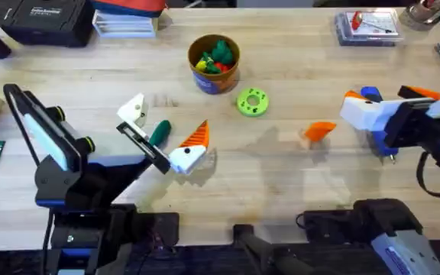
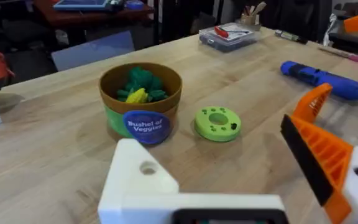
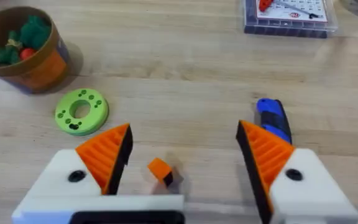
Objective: Pick up the gripper from the table and insert it into the empty holder that is missing its gripper. Then pick up a screw, insert it into the mounting hole, and use the screwdriver to tighten it. Finally, clean up the table by picking up the vegetable and placing it into the bucket.
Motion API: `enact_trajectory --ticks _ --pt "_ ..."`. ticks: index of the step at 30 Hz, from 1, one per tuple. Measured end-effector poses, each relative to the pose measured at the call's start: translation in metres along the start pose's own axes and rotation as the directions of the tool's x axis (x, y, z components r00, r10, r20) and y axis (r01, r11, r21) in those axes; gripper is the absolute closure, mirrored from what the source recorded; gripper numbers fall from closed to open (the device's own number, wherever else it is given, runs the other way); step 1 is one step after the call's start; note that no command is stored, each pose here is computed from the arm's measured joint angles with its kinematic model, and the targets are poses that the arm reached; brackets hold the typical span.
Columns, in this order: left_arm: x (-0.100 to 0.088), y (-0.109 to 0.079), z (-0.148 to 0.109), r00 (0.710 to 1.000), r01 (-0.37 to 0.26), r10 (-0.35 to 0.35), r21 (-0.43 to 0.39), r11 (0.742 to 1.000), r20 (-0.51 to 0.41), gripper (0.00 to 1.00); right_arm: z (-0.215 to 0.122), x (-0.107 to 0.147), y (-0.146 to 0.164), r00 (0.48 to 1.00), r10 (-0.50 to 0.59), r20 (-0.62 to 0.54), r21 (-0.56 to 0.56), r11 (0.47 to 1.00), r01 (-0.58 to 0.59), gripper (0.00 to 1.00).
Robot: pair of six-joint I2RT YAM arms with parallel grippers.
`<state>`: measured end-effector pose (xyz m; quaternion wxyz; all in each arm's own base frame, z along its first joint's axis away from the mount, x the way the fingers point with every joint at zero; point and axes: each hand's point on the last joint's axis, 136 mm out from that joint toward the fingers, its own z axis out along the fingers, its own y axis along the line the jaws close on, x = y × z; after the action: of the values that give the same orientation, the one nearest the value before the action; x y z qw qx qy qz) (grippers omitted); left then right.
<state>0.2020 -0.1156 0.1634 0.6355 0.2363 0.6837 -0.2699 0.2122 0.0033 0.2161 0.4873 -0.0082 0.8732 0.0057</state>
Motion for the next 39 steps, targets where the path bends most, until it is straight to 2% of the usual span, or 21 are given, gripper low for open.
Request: enact_trajectory --ticks 11,34,39 --pt "0.001 -0.011 0.000 1.000 0.004 -0.003 0.067 0.998 -0.005 0.015 0.000 0.000 0.000 1.000 0.000 0.000 0.000 1.000 0.000 0.008" --pt "0.001 -0.013 0.000 1.000 0.005 -0.005 0.075 0.997 -0.006 0.015 0.000 0.000 0.000 1.000 0.000 0.000 0.000 1.000 0.000 0.007" --pt "0.001 -0.014 -0.001 0.998 0.067 -0.066 0.083 0.994 -0.012 0.015 0.000 0.000 0.000 1.000 0.000 0.000 0.000 1.000 0.000 0.007"
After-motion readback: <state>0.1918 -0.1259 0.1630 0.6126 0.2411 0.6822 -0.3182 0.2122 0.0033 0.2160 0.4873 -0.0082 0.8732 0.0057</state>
